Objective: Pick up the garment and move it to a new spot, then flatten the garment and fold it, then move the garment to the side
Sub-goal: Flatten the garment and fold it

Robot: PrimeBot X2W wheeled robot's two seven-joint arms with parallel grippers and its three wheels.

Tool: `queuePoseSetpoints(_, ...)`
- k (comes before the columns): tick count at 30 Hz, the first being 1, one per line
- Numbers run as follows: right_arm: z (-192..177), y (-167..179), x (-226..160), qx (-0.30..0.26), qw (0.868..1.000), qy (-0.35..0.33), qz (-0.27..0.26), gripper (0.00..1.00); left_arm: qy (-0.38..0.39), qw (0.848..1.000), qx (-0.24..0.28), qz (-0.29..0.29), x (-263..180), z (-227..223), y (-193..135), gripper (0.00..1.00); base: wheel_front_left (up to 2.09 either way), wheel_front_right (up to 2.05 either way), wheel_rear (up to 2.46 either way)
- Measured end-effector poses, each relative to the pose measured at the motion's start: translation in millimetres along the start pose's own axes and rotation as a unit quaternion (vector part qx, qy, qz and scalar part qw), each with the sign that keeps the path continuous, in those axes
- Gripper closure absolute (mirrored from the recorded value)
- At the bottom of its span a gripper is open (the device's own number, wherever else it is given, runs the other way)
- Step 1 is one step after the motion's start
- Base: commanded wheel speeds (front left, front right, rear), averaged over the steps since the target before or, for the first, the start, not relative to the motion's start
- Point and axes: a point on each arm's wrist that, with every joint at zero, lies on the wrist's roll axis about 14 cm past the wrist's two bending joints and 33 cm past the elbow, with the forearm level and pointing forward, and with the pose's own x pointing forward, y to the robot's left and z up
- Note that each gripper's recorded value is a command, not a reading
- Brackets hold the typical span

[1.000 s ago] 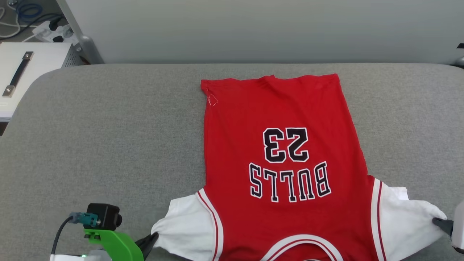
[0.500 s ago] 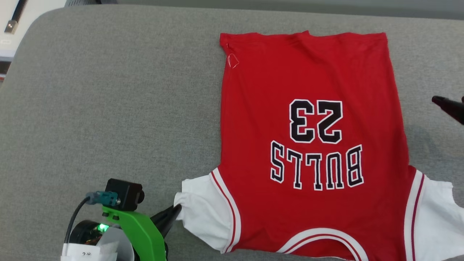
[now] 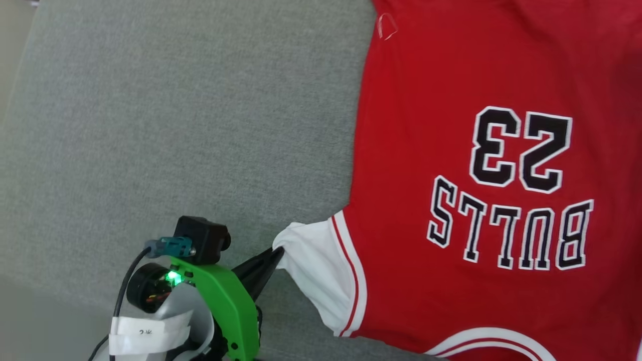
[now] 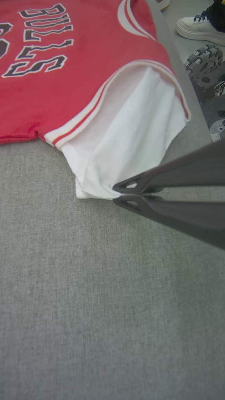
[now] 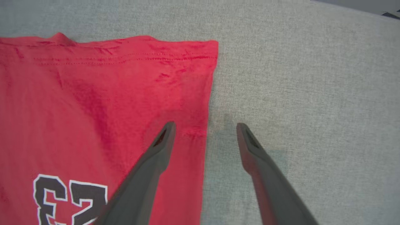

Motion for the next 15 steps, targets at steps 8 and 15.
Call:
queuePoseSetpoints(8, -5, 14, 62, -0.003, 0.999, 0.047, 0.002, 0.00, 0.006, 0.999, -0.025, 0.027, 9, -10, 16, 1.00, 0.00, 0.00, 0.00)
queuePoseSetpoints(15, -10, 27, 92, -0.005, 0.998, 0.061, 0.016, 0.00, 0.012, 0.998, -0.035, 0.045, 10, -16, 27, 1.00, 0.00, 0.00, 0.00)
